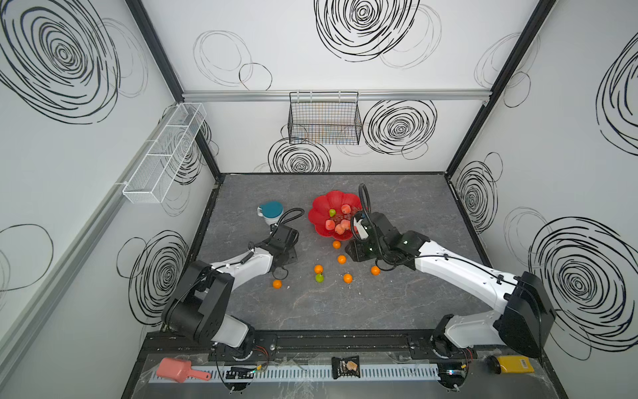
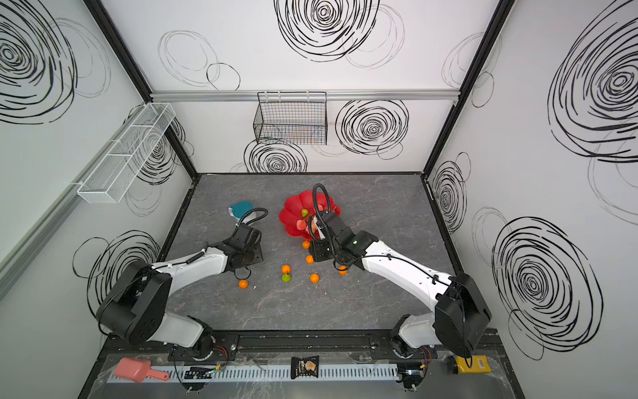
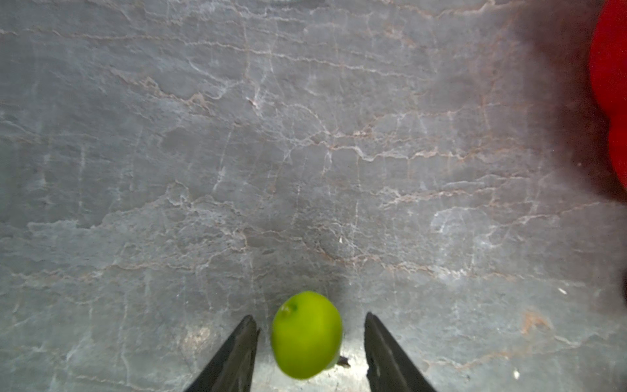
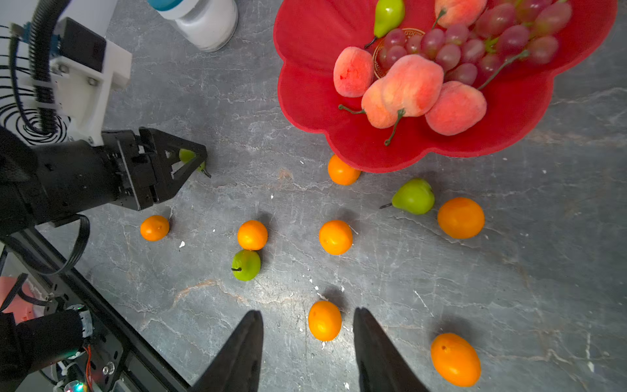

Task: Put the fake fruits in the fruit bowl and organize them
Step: 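Withdraw the right arm while the left gripper moves to a small green pear, then lower the left gripper and close it on the small green pear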

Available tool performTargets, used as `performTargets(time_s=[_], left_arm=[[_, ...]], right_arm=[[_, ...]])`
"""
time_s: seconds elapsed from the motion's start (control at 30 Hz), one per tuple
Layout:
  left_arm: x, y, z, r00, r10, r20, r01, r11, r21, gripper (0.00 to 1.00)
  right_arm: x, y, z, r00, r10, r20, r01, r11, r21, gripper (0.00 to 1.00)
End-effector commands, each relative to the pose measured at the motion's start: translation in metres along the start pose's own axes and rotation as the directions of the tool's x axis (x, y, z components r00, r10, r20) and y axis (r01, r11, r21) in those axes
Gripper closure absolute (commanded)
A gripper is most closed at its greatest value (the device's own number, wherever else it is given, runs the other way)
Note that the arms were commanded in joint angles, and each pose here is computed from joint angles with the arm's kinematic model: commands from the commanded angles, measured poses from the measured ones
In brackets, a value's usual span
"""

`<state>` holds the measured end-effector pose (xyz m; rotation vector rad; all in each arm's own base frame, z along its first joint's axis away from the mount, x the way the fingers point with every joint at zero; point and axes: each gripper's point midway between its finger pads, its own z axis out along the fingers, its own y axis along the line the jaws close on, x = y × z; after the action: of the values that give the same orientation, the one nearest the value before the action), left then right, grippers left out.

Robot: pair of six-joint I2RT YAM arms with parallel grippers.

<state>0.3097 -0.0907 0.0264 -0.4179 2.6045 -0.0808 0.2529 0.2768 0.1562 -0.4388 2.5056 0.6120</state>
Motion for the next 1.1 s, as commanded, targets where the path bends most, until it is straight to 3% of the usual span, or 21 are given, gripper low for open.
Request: performTargets(time_s=[0.0,0.4,0.9,1.07], left_arm=[[-0.009,-0.009,0.0,1.0,-0.013,0.022,0.013,1.0,0.021,0.46],[-0.004,-0.011,0.012,1.0,0.011,-0.006,-0.011,1.0,0.009,0.53],[-0.004,-0.017,0.015,1.0,0.027,-0.017,-0.026,0.999,0.029,0.69],[-0.016,-0.034,0.001,0.999,0.035,0.016,-0.036,0.995,0.09,0.7]], right_arm=[[-0.001,-0.004,-0.006,1.0,-0.002,0.019,0.002,1.0,0.004,0.52],[-0.002,-0.006,-0.007,1.0,0.001,0.019,-0.001,1.0,0.01,0.52],[-0.004,-0.008,-0.013,0.999,0.005,0.032,-0.006,1.0,0.024,0.52],[-0.005,-0.029,-0.015,0.995,0.081,0.061,-0.086,0.993,0.078,0.52]])
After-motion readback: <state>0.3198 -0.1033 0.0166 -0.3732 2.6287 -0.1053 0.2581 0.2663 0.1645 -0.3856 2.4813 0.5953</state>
